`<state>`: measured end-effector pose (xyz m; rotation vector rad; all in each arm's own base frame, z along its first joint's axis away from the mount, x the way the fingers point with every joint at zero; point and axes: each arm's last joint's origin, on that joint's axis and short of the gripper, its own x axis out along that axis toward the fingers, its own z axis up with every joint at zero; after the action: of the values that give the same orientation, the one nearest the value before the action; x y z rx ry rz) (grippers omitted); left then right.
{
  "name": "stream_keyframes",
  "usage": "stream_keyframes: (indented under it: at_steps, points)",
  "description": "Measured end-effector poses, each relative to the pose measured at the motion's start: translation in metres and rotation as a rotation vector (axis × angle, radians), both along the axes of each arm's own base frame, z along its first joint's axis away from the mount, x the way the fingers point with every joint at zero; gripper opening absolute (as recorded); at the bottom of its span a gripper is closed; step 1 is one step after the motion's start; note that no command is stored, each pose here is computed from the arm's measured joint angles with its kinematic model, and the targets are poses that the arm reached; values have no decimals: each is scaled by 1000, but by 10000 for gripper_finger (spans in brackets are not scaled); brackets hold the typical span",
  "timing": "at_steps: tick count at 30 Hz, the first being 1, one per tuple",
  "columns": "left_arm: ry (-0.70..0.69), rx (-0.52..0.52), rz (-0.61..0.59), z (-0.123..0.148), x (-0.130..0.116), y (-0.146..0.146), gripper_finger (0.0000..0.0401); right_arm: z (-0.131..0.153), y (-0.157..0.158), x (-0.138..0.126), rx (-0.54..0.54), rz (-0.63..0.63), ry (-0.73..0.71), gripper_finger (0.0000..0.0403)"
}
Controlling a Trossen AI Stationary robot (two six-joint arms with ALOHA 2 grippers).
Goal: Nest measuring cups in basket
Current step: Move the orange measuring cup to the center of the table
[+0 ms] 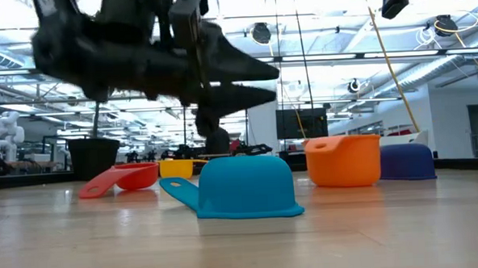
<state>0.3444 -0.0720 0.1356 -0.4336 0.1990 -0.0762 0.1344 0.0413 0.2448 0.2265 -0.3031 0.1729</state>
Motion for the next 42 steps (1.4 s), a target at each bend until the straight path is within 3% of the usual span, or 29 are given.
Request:
stream_keyframes:
  at_steps: [6, 10, 17, 24, 30, 36, 42]
  points:
    - [165, 403, 132, 27, 0, -57, 159, 0, 0, 0, 1, -4, 1, 0]
    - [246, 552, 119, 39, 12, -89, 162, 0, 0, 0, 4, -15, 3, 0]
    - [360, 661, 101, 16, 45, -113, 227, 0, -1, 0, 8, -27, 5, 0]
    - [478, 735, 280, -8, 64, -107, 320, 0, -1, 0, 7, -24, 5, 0]
    - [480, 636, 318, -10, 69, -98, 384, -1, -1, 0, 3, -25, 8, 0]
    - [537, 626, 319, -14, 72, -83, 397, -1, -1, 0, 6, -24, 7, 0]
    - [671, 686, 361, -12, 62, -67, 397, -1, -1, 0, 4, -24, 10, 0]
